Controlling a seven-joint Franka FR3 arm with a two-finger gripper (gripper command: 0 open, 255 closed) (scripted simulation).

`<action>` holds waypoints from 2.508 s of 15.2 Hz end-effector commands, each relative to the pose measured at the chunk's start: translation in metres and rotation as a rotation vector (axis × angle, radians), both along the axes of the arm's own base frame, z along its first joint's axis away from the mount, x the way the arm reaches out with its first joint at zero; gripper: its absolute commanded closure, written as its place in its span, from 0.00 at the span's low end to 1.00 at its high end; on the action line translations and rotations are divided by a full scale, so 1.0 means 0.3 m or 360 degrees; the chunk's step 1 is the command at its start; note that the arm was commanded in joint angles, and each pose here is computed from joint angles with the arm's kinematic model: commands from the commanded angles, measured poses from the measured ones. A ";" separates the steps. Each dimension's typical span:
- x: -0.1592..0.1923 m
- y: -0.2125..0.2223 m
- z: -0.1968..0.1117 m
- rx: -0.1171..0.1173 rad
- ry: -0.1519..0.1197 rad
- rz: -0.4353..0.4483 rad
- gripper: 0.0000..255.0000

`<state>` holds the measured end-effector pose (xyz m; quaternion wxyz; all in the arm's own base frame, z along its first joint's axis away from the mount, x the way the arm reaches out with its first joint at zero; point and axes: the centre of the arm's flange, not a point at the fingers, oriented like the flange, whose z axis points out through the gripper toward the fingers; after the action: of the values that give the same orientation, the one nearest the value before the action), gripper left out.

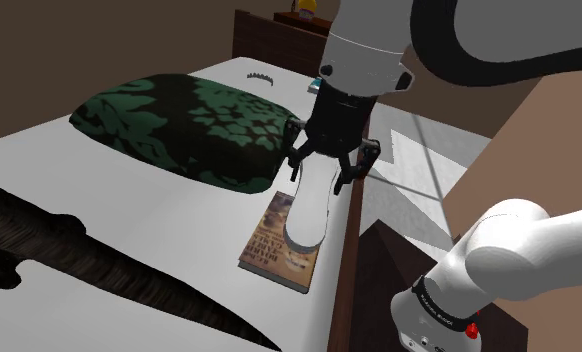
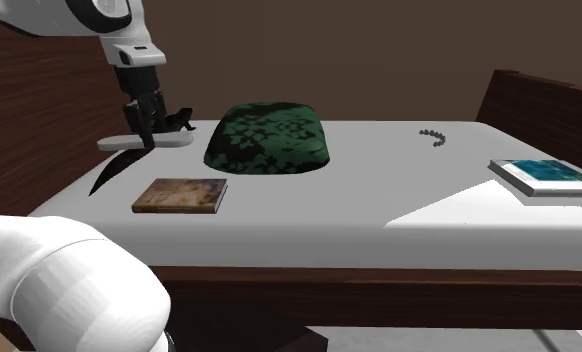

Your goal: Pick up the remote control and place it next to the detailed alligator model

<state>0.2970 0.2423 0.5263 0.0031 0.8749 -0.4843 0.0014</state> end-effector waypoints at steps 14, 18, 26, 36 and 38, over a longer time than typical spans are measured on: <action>-0.335 0.568 -0.007 0.0000 0.0001 -0.0002 1.00; -0.417 0.708 -0.024 0.0000 0.0001 -0.0002 1.00; -0.417 0.708 -0.165 0.0000 0.0001 -0.0002 1.00; -0.417 0.708 -0.341 0.0000 0.0001 -0.0002 1.00; -0.417 0.708 -0.376 0.0000 0.0001 -0.0002 1.00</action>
<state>0.1716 0.4542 0.4188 0.0034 0.8745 -0.4850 0.0011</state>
